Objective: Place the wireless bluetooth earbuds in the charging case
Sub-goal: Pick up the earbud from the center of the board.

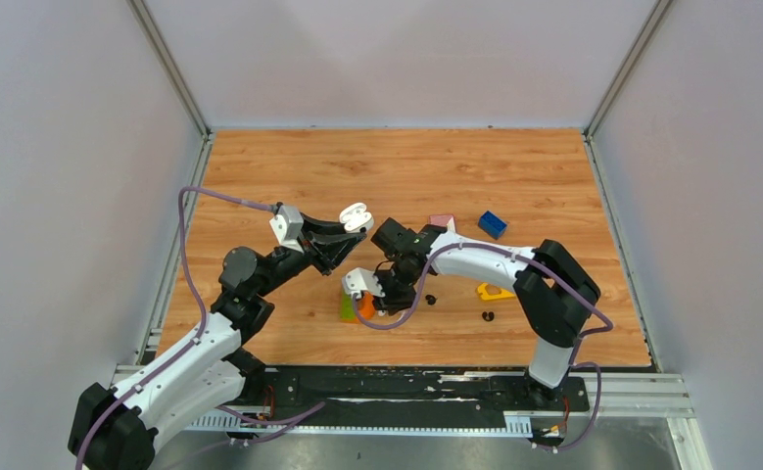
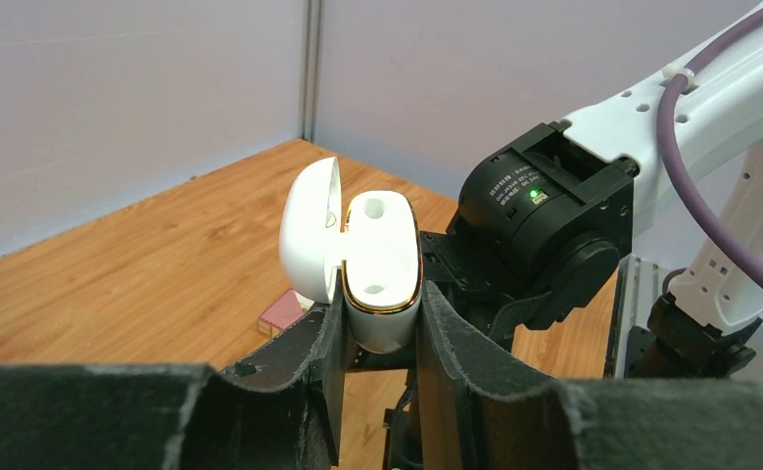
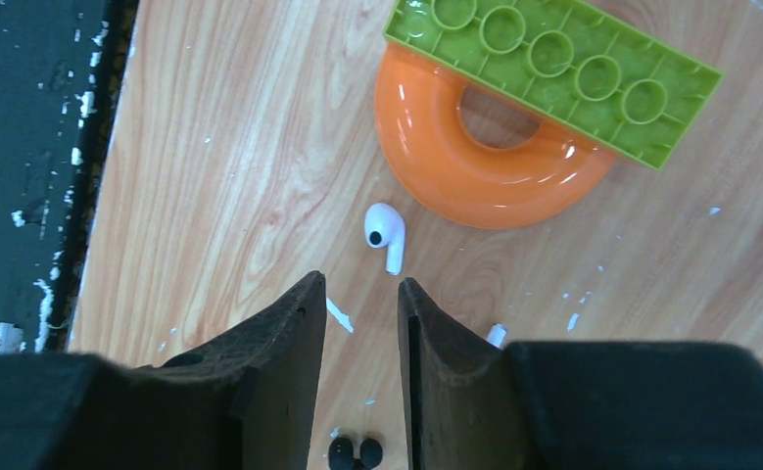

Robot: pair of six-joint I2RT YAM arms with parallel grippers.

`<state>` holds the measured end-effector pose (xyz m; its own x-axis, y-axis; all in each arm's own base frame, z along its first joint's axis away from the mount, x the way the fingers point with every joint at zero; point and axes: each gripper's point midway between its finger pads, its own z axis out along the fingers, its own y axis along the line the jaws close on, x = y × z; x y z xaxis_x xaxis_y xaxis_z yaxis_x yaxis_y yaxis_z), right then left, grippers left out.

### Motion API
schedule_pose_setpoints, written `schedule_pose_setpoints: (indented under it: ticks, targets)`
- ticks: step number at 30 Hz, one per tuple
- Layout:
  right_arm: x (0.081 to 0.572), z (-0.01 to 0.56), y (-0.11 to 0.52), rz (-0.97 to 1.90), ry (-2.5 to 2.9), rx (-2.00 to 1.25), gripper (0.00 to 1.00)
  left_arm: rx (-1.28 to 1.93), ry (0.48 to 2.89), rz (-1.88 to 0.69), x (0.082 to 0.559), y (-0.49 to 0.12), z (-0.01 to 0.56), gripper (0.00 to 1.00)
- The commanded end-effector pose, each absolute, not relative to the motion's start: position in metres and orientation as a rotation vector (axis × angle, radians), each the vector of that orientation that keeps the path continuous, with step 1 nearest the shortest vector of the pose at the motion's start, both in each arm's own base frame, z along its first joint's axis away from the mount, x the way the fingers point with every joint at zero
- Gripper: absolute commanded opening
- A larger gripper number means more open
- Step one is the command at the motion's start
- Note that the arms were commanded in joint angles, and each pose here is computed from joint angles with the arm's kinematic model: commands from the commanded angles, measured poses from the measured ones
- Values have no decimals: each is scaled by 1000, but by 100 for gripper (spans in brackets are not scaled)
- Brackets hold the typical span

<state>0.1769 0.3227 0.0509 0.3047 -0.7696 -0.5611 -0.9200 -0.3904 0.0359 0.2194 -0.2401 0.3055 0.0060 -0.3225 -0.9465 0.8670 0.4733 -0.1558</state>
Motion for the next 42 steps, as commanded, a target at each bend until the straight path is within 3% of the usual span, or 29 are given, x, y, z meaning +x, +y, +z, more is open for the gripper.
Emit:
schedule_pose_setpoints:
  ticks: [1, 12, 26, 42]
  targets:
    - [190, 55, 335, 665, 1417, -2287, 35, 555, 1186, -1006, 219, -237, 316, 0]
    - [180, 37, 341, 546, 1308, -2440, 40, 557, 1191, -999, 220, -237, 314, 0]
    - [178, 28, 349, 509, 1322, -2463, 38, 561, 1191, -1002, 220, -238, 314, 0]
    - [175, 22, 347, 508, 1379, -2487, 23, 562, 1197, -1002, 221, -239, 312, 0]
